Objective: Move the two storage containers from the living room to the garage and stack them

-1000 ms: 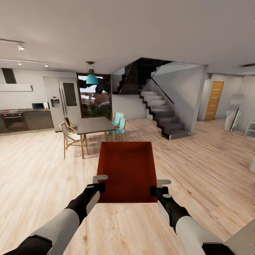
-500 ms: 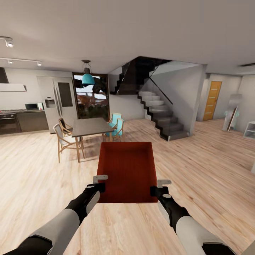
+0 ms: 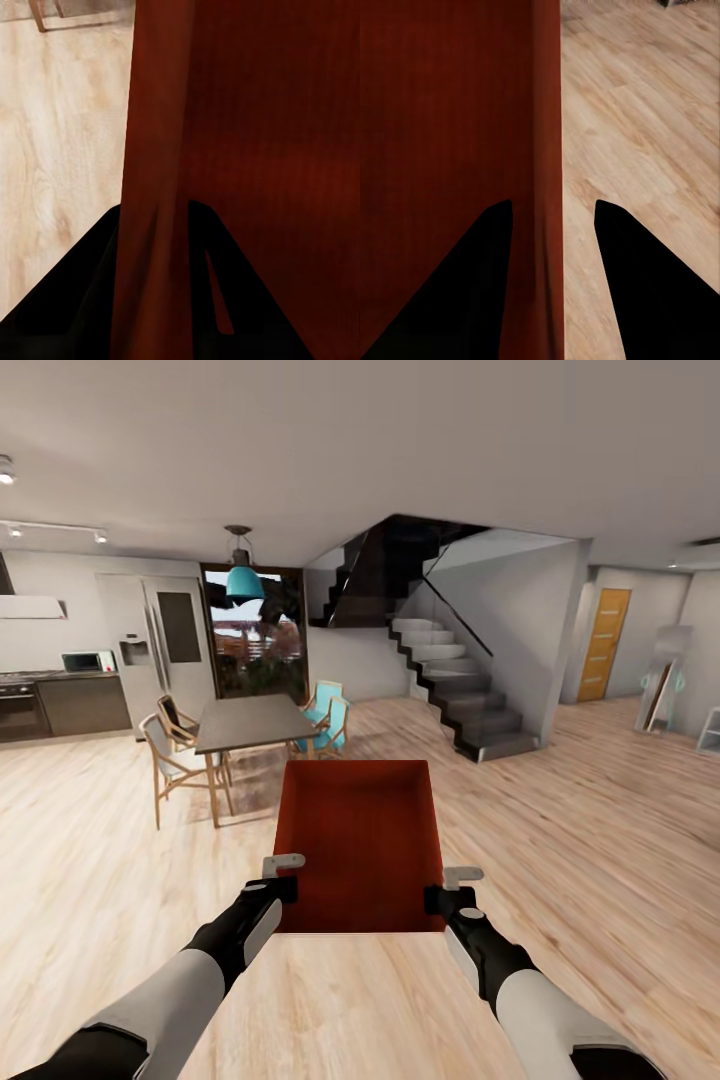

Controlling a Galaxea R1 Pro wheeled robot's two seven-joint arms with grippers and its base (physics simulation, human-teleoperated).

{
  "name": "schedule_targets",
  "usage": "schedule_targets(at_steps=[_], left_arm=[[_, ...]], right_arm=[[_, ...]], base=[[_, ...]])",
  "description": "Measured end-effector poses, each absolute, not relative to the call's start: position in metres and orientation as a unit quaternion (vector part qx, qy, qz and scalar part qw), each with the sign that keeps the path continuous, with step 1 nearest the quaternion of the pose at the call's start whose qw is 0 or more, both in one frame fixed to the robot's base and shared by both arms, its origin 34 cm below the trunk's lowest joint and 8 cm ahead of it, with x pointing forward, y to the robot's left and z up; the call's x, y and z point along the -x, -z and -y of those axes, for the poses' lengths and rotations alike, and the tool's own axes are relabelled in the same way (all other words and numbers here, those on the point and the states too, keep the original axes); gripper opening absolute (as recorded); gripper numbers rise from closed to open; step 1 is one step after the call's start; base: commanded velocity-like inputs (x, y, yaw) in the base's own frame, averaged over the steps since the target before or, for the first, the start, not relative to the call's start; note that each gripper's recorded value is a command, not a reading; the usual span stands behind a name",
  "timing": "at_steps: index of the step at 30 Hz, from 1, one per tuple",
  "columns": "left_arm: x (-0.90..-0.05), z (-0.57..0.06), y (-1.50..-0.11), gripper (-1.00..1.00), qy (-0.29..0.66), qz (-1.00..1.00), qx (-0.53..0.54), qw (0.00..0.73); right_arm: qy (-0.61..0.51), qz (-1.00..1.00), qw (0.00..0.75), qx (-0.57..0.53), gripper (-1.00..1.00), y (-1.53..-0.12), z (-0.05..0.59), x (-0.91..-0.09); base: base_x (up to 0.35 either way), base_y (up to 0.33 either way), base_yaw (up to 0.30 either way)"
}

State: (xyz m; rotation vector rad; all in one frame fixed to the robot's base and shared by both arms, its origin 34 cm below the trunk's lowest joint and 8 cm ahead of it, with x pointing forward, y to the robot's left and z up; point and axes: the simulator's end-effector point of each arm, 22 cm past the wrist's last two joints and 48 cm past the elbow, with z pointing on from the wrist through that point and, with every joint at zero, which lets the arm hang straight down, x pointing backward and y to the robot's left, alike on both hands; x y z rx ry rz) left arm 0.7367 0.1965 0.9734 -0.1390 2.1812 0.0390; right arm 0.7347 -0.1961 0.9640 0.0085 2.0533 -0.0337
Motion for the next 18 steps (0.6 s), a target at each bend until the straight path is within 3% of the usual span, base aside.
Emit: schedule_targets(at_steps=[4,18], left_arm=[[-0.7367,-0.1965,-0.9734,-1.0,-0.016,-0.886,0.057,0.46],[-0.7369,-0.1965,-0.9737,-1.0,-0.016,-0.886,0.056,0.46]], right_arm=[[0.014,-0.855,0.518,-0.004,-1.0,-0.964,0.196,-0.7347],[0.014,-0.855,0.518,-0.004,-1.0,-0.9645,0.196,-0.7348]], base=[[0.323,0.0,-0.066],[0.323,0.0,-0.24]])
